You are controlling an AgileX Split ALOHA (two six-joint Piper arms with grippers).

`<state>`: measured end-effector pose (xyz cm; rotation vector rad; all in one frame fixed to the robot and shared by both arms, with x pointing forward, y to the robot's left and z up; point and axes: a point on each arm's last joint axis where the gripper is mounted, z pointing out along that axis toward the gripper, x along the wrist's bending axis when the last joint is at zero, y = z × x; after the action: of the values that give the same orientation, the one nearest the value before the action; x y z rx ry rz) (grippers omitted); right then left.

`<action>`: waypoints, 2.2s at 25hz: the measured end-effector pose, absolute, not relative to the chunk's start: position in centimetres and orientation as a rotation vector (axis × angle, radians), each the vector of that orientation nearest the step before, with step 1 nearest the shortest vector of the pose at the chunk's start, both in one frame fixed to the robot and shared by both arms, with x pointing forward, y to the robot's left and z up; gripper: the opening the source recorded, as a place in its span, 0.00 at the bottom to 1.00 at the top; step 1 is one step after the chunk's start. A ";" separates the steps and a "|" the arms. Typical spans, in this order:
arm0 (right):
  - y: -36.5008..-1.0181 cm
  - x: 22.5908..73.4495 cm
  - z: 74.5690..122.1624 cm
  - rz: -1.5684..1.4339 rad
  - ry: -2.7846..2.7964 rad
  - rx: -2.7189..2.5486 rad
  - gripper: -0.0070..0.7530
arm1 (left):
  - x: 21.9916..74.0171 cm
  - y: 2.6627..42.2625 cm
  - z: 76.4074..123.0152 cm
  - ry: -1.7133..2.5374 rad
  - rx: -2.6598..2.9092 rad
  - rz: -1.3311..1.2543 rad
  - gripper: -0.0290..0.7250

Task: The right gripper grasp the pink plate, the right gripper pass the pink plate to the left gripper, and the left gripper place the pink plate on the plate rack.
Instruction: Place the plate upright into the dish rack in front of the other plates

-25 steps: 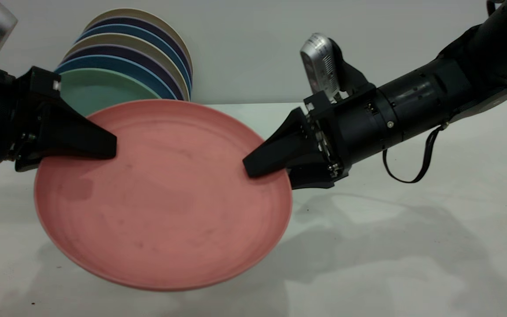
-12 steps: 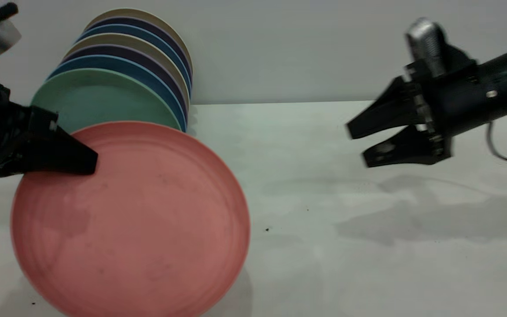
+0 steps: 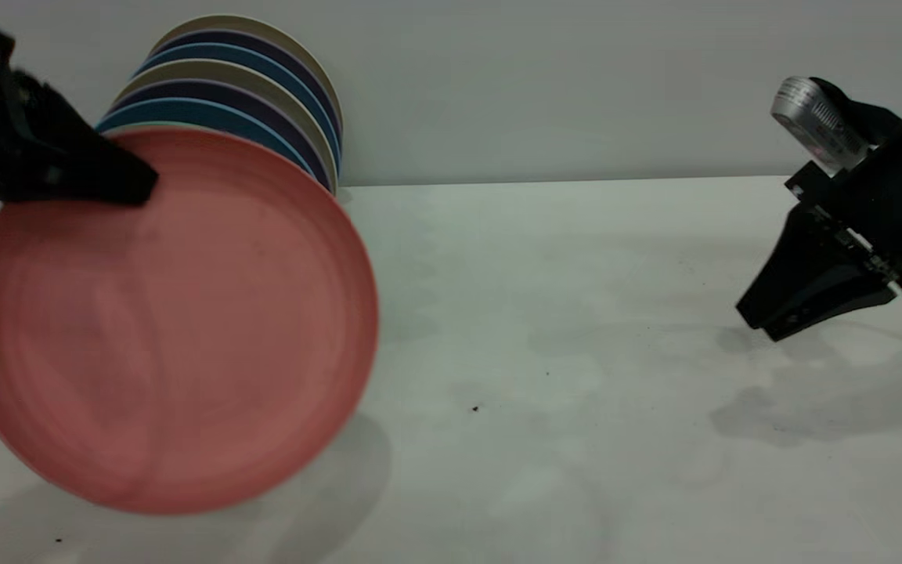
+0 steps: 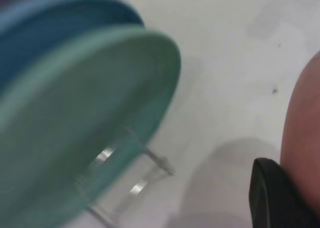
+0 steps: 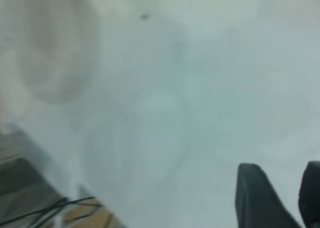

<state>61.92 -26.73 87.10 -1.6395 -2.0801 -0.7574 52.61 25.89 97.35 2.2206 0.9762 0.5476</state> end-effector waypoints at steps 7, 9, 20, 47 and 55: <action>-27.6 62.0 87.4 -0.664 -2.175 -1.719 0.24 | 54.4 25.8 100.8 0.552 2.445 0.656 0.11; -27.8 62.0 87.3 -0.640 -2.185 -1.735 0.24 | 55.0 26.0 102.0 0.456 2.490 0.703 0.11; -27.9 62.0 87.3 -0.621 -2.175 -1.754 0.24 | 56.6 26.1 105.4 -0.126 2.598 0.989 0.11; -27.8 62.1 87.3 -0.640 -2.158 -1.767 0.26 | 58.2 24.1 104.9 -0.258 2.620 1.100 0.11; -27.9 62.1 87.3 -0.642 -2.161 -1.773 0.28 | 58.9 24.3 104.6 -0.296 2.651 1.157 0.11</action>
<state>62.13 -27.85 87.33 -1.7726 -2.1614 -0.6424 58.92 24.32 104.57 2.6509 -0.2956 1.1570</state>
